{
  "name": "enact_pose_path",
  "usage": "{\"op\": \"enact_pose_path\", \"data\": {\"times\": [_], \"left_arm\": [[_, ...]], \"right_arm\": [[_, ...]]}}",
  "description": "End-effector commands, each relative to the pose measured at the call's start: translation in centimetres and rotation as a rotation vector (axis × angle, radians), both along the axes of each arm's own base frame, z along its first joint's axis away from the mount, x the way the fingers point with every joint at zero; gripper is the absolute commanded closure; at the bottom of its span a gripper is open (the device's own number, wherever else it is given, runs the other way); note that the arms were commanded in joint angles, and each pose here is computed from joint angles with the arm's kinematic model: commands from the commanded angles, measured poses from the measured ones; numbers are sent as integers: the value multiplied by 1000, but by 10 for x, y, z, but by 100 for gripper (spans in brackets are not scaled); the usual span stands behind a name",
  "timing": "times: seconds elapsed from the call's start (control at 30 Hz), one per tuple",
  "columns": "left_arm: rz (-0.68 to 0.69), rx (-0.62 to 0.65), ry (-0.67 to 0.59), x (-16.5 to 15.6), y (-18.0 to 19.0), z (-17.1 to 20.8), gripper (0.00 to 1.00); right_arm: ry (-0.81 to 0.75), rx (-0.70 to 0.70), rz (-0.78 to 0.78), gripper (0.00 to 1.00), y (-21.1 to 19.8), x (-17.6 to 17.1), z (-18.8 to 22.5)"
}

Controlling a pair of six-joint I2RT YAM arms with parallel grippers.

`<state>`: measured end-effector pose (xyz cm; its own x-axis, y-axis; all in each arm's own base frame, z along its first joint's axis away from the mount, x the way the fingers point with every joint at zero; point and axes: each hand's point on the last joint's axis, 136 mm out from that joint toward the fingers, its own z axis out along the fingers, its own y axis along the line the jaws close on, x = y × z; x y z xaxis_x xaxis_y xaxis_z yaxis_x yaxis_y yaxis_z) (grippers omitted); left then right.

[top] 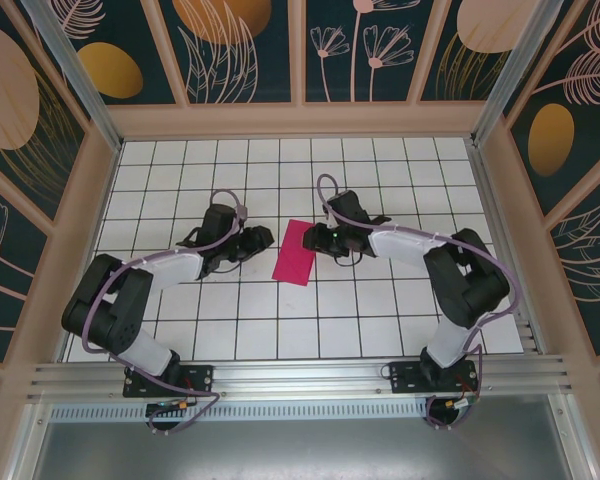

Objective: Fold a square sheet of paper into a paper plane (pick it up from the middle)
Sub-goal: Fold the triangle a second time at the center of the table, then turn over the paper at the center of the table.

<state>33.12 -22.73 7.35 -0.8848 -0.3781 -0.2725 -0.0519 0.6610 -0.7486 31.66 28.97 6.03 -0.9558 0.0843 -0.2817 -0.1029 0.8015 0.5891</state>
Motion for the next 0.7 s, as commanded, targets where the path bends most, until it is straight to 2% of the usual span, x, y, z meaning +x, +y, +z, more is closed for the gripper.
{"op": "enact_pose_path", "data": {"times": [0.0,0.13,0.3,0.4,0.53,0.67], "left_arm": [[-37,-86,-11,-4,-18,9,55],[-52,-96,8,-6,-25,4,54],[-71,-122,33,-10,-33,0,50],[-94,-138,50,-12,-40,-3,49],[-111,-140,63,-13,-44,-8,49],[-134,-139,68,-15,-50,-9,49]], "right_arm": [[22,11,27,58,5,0,-12],[37,11,28,62,4,1,-22],[51,39,27,86,4,1,-26],[56,39,13,93,0,1,-28],[61,34,-4,98,-6,1,-31],[66,37,-17,98,-10,0,-33]]}}
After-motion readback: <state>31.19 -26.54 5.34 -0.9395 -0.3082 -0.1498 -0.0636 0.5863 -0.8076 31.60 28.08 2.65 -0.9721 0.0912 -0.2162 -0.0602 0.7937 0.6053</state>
